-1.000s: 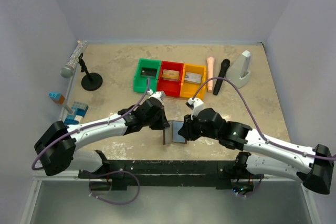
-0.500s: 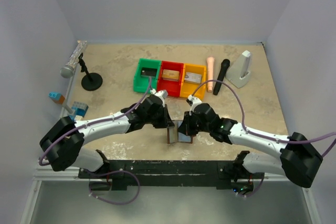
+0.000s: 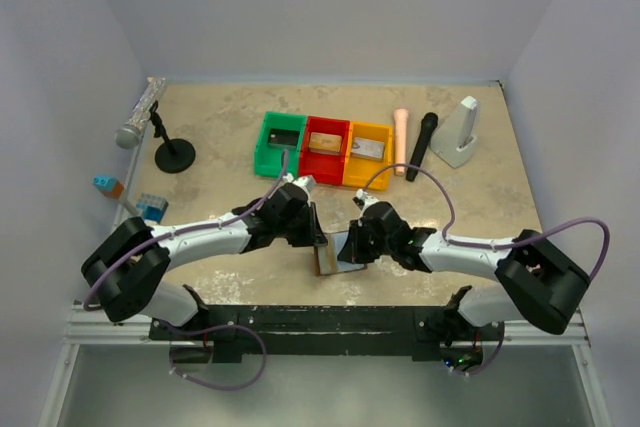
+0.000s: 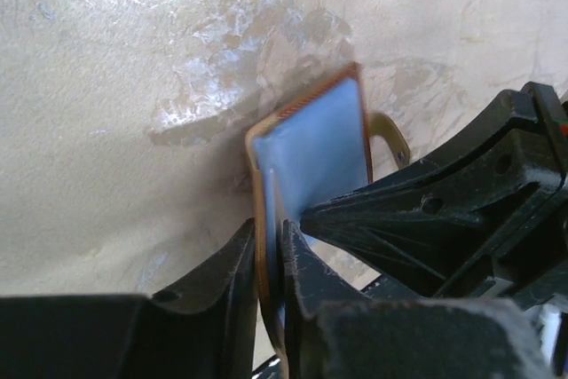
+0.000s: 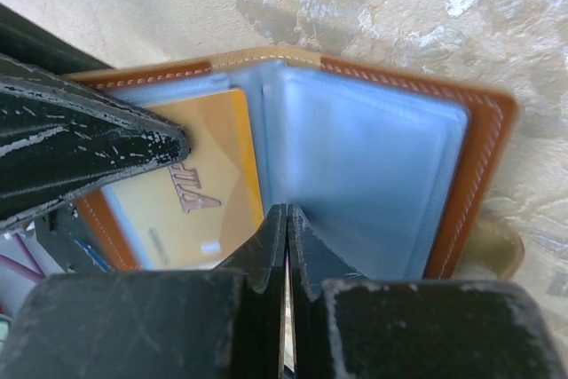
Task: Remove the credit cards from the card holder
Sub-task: Remove the credit card from the card holder.
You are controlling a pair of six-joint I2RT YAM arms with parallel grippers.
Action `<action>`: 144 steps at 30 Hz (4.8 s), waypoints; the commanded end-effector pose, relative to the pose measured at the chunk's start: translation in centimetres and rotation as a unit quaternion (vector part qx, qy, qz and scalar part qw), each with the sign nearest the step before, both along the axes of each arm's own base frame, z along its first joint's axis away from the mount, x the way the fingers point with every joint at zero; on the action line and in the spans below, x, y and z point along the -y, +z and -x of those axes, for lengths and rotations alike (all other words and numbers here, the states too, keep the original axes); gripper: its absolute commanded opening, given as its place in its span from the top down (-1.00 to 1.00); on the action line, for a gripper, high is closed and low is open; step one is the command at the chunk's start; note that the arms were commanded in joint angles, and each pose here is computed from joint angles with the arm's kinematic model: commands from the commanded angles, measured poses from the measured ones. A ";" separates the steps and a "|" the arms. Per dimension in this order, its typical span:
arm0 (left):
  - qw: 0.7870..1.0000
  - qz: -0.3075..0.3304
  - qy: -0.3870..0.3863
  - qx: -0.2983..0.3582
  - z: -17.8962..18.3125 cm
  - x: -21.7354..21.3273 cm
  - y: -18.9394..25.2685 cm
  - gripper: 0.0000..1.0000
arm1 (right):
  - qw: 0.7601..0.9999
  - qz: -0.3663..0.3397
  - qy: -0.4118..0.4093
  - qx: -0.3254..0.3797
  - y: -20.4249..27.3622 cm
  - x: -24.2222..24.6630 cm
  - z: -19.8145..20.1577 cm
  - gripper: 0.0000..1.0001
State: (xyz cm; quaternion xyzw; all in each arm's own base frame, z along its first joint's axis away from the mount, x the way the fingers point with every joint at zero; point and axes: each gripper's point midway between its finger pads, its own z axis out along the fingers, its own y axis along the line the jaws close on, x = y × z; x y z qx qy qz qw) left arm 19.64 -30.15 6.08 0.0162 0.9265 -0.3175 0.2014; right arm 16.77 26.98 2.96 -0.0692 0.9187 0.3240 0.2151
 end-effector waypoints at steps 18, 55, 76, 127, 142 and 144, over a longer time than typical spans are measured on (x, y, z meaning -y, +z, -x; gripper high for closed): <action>0.992 -0.093 0.055 0.063 0.0 -7.3 1.9 0.08 | 0.999 0.048 -0.012 0.008 -0.6 1.3 -0.7 1.00; 0.988 0.132 0.021 0.074 -0.2 0.2 8.2 0.34 | 0.996 0.045 0.061 0.057 3.6 -3.0 1.4 1.00; 0.982 0.118 -0.021 0.144 2.2 -2.4 7.3 -0.03 | 0.995 0.059 0.050 0.065 5.8 -3.8 0.1 0.90; 0.987 -0.013 -0.081 0.140 2.8 -1.9 0.0 0.63 | 0.998 0.038 0.048 0.035 5.0 -4.0 -0.3 0.67; 0.995 -0.066 0.020 0.077 3.2 -5.7 -4.1 1.00 | 0.995 0.096 0.002 -0.001 -0.4 -0.5 -0.1 1.00; 0.994 -0.075 0.037 0.071 3.1 -6.3 -4.5 1.00 | 0.995 0.102 -0.002 -0.008 -0.9 -0.3 -0.2 1.00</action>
